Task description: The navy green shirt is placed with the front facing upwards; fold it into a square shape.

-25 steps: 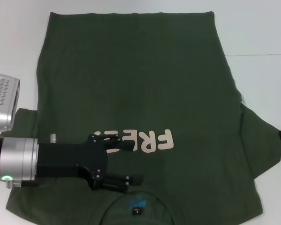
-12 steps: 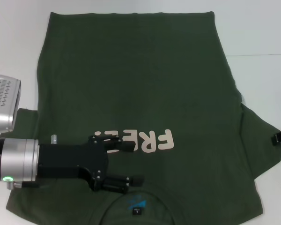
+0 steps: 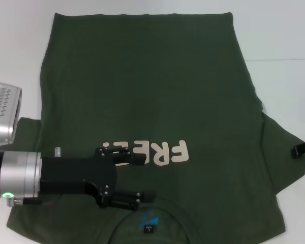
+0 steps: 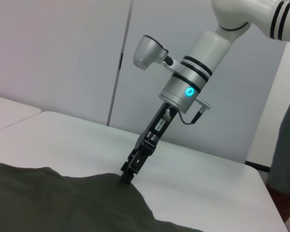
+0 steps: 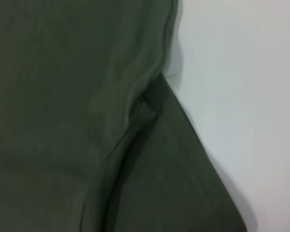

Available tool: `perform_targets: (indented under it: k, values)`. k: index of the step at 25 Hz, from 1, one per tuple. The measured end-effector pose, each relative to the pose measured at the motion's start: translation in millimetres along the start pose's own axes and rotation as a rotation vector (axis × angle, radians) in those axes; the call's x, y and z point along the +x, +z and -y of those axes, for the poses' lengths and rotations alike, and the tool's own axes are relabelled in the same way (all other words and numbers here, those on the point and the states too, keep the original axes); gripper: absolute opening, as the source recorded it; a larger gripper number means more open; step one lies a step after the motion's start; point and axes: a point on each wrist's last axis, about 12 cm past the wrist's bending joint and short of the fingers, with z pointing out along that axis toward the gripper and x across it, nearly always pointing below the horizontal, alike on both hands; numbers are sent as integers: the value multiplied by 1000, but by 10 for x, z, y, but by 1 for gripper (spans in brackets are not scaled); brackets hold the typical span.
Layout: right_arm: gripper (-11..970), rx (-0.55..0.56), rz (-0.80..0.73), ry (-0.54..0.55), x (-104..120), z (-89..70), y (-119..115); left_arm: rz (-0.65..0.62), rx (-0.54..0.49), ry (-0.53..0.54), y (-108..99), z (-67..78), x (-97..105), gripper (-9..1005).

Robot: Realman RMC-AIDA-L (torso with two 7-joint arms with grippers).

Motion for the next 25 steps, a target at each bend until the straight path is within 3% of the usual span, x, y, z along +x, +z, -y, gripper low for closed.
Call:
perform_targets:
  k: [6,12,25]
  values:
    - [850,-3,-5,10,0,-6,38,0,0,0,1,0,-1,903]
    - [728,-5,-15,10,2,-3,54,0,0,0,-1,1,2,902]
    - [602,-7,-20,0,-31,-29,60,0,1,1,3,-2,-5,902]
